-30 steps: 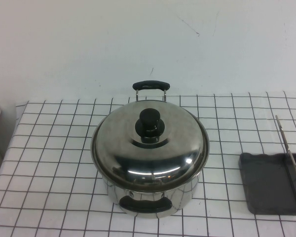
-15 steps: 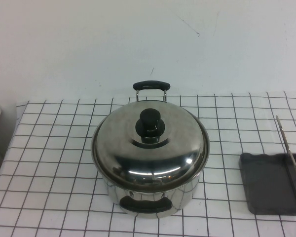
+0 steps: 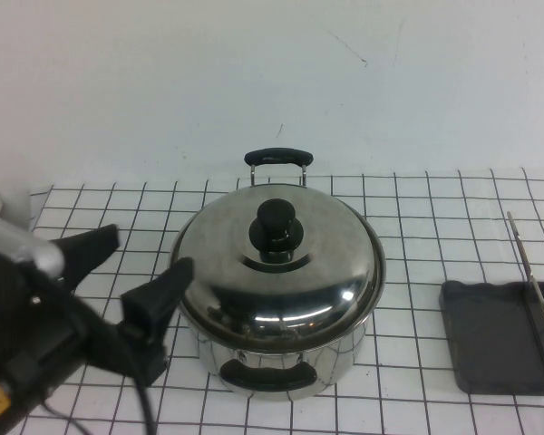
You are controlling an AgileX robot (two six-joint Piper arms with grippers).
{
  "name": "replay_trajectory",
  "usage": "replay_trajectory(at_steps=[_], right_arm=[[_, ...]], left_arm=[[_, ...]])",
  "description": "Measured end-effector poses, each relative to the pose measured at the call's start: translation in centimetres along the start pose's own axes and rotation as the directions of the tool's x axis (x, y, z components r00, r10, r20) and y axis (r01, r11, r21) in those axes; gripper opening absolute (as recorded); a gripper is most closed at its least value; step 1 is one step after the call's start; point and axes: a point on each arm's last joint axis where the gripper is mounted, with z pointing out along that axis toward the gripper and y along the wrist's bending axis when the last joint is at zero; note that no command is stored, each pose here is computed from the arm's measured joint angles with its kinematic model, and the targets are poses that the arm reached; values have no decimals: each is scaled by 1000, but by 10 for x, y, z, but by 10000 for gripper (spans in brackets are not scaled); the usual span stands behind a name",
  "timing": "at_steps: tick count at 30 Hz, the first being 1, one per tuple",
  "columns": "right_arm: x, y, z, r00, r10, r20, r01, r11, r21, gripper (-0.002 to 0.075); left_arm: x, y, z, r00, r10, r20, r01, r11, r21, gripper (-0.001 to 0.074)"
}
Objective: Put pot lid on rack
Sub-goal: Open the pot
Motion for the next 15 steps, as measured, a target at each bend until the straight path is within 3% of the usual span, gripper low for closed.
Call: replay_trajectory(at_steps=[15], right_arm=[[0,0,0,1000,0,0,0,1000,0,-3]], left_arm=[[20,-12,139,998,58,-30,-55,993,104,589]])
